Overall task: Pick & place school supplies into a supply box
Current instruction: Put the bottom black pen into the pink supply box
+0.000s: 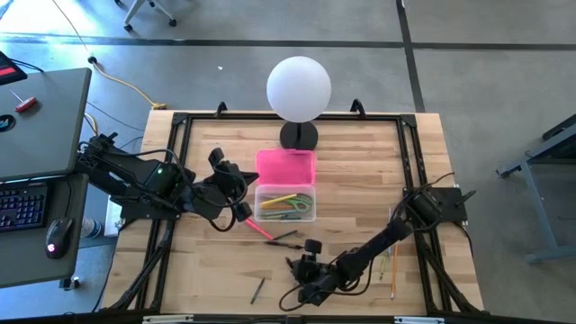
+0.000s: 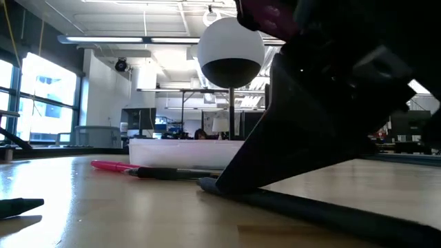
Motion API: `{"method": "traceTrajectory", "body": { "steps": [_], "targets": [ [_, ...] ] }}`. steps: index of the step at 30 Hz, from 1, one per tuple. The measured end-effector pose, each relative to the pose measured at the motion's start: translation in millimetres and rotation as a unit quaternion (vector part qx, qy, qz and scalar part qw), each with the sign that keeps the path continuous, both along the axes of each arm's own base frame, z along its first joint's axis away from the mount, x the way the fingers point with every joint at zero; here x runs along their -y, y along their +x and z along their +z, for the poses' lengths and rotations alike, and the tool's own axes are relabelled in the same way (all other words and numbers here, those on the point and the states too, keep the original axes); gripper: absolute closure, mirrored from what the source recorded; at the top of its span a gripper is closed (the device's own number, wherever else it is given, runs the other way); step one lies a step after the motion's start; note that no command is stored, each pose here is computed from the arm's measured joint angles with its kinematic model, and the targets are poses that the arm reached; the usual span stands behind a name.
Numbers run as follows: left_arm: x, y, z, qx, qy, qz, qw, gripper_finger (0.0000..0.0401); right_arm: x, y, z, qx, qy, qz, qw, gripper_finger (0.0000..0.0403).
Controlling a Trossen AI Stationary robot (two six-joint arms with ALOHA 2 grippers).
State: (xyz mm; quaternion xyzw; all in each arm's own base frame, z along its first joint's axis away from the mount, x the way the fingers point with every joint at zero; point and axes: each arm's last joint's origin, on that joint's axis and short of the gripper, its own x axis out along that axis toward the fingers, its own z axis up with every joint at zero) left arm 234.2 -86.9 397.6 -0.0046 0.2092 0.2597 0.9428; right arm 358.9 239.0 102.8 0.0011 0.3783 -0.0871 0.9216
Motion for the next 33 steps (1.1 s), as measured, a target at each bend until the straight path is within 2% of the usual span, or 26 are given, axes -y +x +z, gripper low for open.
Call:
{"method": "traceTrajectory", "body": {
  "steps": [5, 11, 15, 18, 27, 33],
  "targets": [
    [0.3, -0.1, -0.4, -0.004, -0.004, -0.007, 1.0, 0.0355, -1.3, 3.4, 2.9, -0.001, -0.013, 0.034, 0.999, 0.0322],
    [0.1, -0.5, -0.9, -0.007, -0.003, -0.007, 1.0, 0.0355, 4.4, -0.2, -3.6, -0.021, -0.015, 0.041, 0.999, 0.0364],
    [0.8, -0.3, -1.3, -0.011, -0.011, -0.017, 1.0, 0.0355, 7.4, -4.7, -10.8, -0.017, -0.015, 0.04, 0.999, 0.0371],
    [1.4, -0.2, -1.6, -0.014, -0.017, -0.026, 0.999, 0.0355, 6.7, -9.1, -16.4, -0.004, -0.006, 0.044, 0.999, 0.0354],
    [1.9, -0.1, -1.9, -0.017, -0.023, -0.034, 0.999, 0.0355, 13.3, -24.2, -35.6, 0.065, 0.041, 0.027, 0.997, 0.0272],
    [1.8, -0.3, -2.2, -0.019, -0.022, -0.034, 0.999, 0.0355, 14.5, -39.4, -44.4, 0.086, -0.021, 0.039, 0.995, 0.0264]
  ]
}}
